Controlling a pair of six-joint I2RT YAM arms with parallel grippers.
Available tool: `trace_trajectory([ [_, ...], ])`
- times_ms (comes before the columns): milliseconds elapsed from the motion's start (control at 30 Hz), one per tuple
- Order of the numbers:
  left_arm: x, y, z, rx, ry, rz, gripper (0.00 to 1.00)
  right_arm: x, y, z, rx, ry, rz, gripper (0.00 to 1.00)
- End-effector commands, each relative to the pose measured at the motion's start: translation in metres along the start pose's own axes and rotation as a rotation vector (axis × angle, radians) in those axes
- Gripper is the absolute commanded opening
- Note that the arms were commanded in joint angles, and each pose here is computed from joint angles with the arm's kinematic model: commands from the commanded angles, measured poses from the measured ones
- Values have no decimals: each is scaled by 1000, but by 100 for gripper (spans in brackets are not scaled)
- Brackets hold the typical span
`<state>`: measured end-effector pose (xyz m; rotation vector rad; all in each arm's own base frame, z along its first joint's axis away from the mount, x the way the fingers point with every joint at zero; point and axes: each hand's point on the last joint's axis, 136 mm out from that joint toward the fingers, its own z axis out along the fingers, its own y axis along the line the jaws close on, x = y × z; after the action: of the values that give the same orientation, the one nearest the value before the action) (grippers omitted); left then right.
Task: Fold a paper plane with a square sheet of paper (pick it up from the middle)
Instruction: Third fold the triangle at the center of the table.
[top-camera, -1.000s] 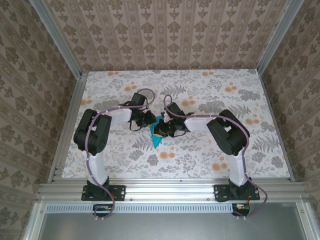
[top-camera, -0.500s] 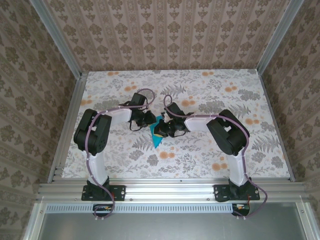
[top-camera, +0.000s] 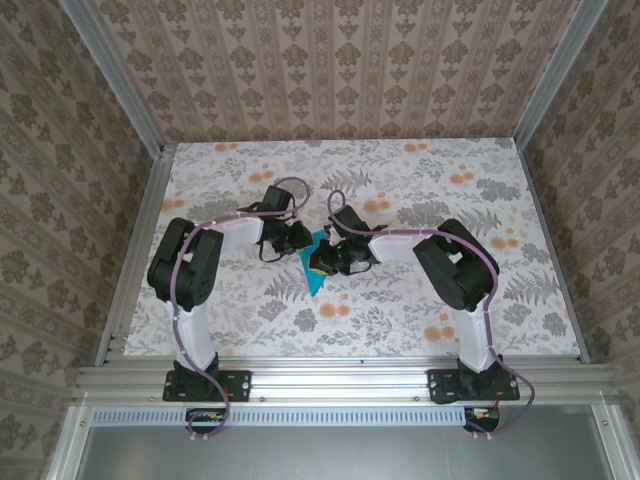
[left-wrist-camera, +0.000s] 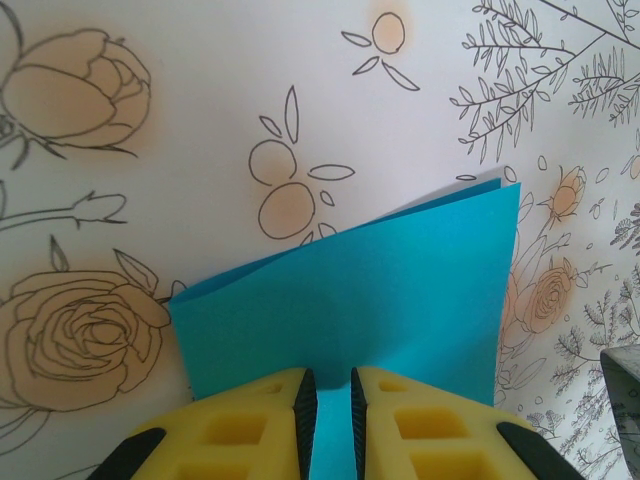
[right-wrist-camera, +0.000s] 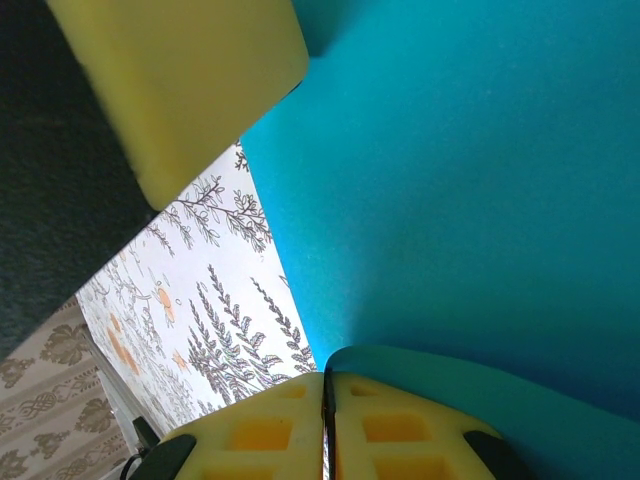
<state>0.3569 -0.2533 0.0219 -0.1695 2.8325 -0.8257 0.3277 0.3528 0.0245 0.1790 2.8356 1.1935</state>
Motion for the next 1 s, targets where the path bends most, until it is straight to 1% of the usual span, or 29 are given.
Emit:
trace_trajectory([
  [0, 25, 28, 15, -95, 82, -22, 22, 6, -16, 8, 53, 22, 5, 12],
  [400, 24, 27, 14, -92, 80, -21, 22, 10, -18, 14, 47, 57, -1, 19],
  [600, 25, 26, 13, -91, 81, -18, 22, 11, -16, 17, 26, 62, 2, 22],
  [867, 22, 21, 9, -85, 73, -11, 22, 14, -27, 17, 45, 63, -3, 34],
  [967, 20, 20, 8, -83, 72, -11, 22, 15, -34, 15, 55, 59, 3, 33],
])
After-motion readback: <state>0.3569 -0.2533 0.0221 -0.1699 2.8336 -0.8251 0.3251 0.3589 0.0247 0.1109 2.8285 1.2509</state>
